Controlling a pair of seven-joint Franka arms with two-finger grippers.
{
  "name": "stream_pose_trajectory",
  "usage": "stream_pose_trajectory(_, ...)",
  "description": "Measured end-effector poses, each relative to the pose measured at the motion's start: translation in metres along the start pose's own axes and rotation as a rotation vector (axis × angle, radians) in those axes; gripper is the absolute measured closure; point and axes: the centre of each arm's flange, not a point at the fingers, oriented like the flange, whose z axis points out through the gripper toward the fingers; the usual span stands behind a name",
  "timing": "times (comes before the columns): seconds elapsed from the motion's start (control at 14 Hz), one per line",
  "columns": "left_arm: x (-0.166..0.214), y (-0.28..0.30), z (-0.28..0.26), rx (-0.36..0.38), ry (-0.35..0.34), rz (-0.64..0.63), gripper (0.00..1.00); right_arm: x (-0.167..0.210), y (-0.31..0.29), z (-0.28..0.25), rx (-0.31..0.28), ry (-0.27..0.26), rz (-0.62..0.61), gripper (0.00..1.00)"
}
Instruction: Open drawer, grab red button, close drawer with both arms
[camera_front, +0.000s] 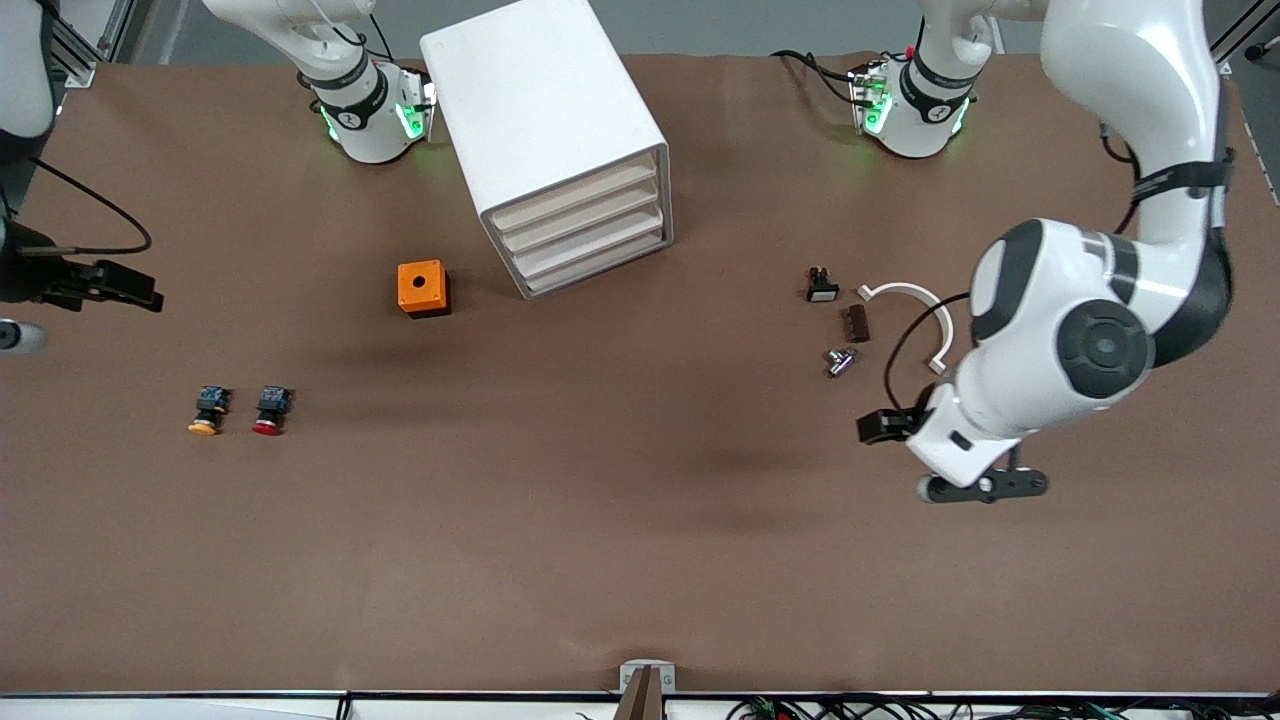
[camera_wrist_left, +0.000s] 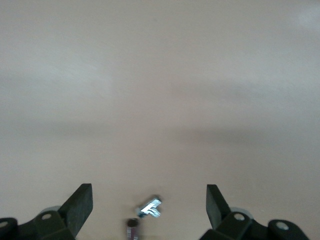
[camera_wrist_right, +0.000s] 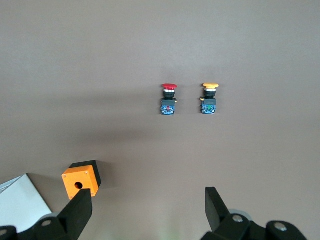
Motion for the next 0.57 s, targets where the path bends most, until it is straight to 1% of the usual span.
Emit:
stream_pose_trajectory(0.14,0.008,-0.044,-0.022,0.023,0.031,0.005,0.0,-0.002,0.0,-0.019,-0.002,0.022,0.001,0.0)
stream_pose_trajectory(0.29,0.002,-0.071,-0.051,0.054,0.035,0.033,0.0,-0.003,0.001,-0.034,-0.005,0.045,0.003,0.0)
stream_pose_trajectory(0.43,-0.013,-0.081,-0.086,0.074,0.039,0.062,0.0,-0.004,0.003,-0.046,-0.007,0.069,0.006,0.0)
stream_pose_trajectory(0.57,-0.029,-0.087,-0.117,0.082,0.038,0.087,0.0,-0.004,0.003,-0.051,-0.008,0.077,0.007,0.0)
